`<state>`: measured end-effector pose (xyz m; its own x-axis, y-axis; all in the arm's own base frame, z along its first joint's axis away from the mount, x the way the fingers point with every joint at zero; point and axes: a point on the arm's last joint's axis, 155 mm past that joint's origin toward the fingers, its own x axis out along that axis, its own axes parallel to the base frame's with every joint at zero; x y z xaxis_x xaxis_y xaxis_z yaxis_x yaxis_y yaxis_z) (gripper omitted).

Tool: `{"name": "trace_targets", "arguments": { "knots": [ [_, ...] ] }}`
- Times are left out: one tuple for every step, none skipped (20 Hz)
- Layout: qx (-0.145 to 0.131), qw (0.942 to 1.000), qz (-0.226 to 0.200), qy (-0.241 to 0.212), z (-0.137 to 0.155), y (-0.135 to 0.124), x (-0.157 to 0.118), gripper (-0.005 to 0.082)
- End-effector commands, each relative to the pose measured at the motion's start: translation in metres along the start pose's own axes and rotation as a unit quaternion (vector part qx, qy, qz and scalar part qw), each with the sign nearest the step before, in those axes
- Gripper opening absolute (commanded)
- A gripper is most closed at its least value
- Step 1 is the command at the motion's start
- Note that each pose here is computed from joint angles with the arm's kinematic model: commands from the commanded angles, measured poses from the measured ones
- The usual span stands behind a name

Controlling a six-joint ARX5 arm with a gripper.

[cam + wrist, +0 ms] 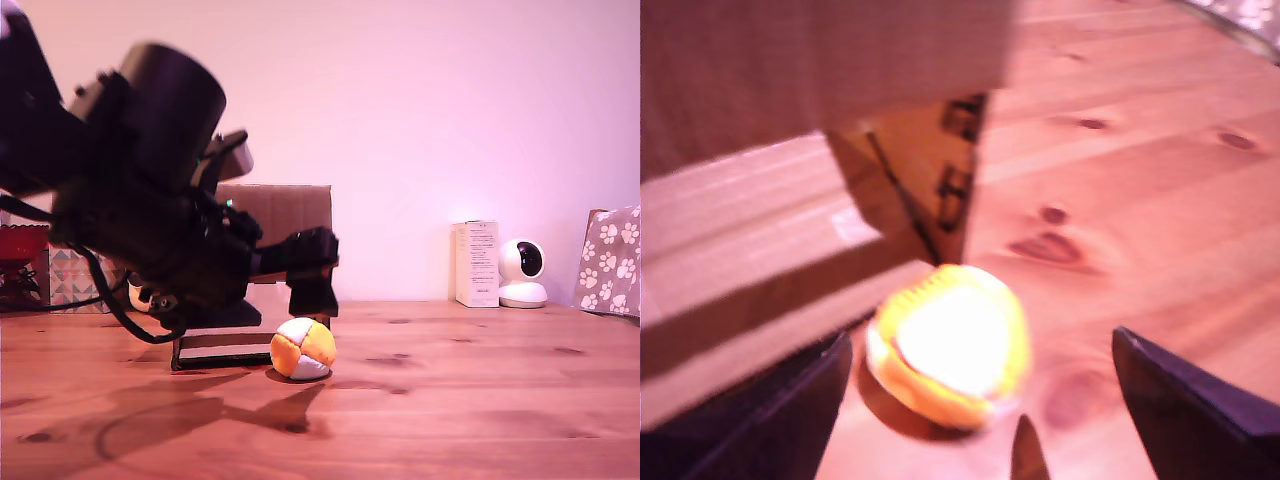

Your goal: Drop the footbag into the cardboard dice tower

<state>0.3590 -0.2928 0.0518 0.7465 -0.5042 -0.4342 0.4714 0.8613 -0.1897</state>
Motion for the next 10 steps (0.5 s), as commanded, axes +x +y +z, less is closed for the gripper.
{"name": "trace_targets", "arguments": {
  "knots": [
    [0.013,0.9997,-0.013,0.017,-0.012,-0.003,0.006,0.0757],
    [0.013,0.9993,-0.021,0.028,-0.017,-0.005,0.008,0.0757],
    [0.013,0.9989,-0.023,0.039,-0.022,-0.006,0.011,0.0757],
    [0.015,0.9986,-0.02,0.046,-0.026,-0.005,0.013,0.0757],
    [0.019,0.9985,-0.019,0.047,-0.027,-0.004,0.015,0.0757],
    [0.022,0.9985,-0.019,0.047,-0.028,-0.004,0.016,0.0757],
    [0.021,0.9984,-0.017,0.05,-0.03,-0.003,0.019,0.0757],
    [0.021,0.9983,-0.015,0.052,-0.031,-0.001,0.02,0.0757],
    [0.021,0.9981,-0.013,0.058,-0.035,0.001,0.023,0.0757],
    [0.021,0.998,-0.011,0.059,-0.036,0.002,0.025,0.0756]
  ]
}}
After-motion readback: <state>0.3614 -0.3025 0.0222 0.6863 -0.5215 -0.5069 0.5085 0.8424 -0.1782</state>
